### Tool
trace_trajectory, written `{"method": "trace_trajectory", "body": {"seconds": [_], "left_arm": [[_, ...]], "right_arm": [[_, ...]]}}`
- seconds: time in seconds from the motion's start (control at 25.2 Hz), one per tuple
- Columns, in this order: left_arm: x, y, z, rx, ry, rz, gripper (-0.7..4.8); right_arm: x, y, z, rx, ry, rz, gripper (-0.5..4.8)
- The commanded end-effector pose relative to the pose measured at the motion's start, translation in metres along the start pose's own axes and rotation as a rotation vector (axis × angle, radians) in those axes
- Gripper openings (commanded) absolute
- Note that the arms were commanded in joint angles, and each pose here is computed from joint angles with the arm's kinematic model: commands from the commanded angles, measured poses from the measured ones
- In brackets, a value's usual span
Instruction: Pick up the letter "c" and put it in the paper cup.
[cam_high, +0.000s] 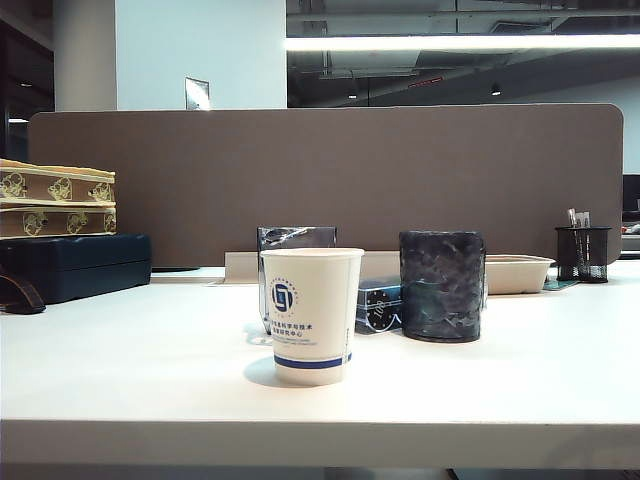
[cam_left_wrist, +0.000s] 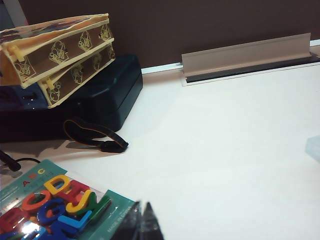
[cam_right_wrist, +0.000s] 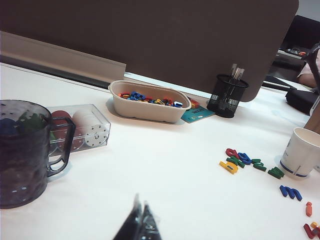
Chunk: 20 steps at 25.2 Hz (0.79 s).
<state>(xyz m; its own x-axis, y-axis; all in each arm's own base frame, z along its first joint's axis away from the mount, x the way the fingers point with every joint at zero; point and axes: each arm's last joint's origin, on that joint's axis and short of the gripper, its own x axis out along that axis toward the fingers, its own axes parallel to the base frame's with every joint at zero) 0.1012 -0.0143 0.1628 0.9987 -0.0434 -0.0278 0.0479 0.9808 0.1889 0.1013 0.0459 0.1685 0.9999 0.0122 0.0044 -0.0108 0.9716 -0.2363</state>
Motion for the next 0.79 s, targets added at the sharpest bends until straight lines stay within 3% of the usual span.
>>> {"method": "trace_trajectory", "body": {"seconds": [0.04, 0.36, 0.79], "left_arm": [[0.000, 0.000, 0.001, -0.004, -0.001, 0.003, -0.06], [0.000, 0.000, 0.000, -0.003, 0.002, -0.001, -0.06], [0.000, 0.000, 0.000, -0.003, 0.002, 0.000, -0.06]], "right_arm": [[-0.002, -0.001, 0.001, 0.023, -0.028, -0.008, -0.08], [-0.008, -0.009, 0.008, 0.073, -0.105, -0.044, -0.08], [-0.012, -0.031, 0.012, 0.117, -0.180, -0.242, -0.08]]}}
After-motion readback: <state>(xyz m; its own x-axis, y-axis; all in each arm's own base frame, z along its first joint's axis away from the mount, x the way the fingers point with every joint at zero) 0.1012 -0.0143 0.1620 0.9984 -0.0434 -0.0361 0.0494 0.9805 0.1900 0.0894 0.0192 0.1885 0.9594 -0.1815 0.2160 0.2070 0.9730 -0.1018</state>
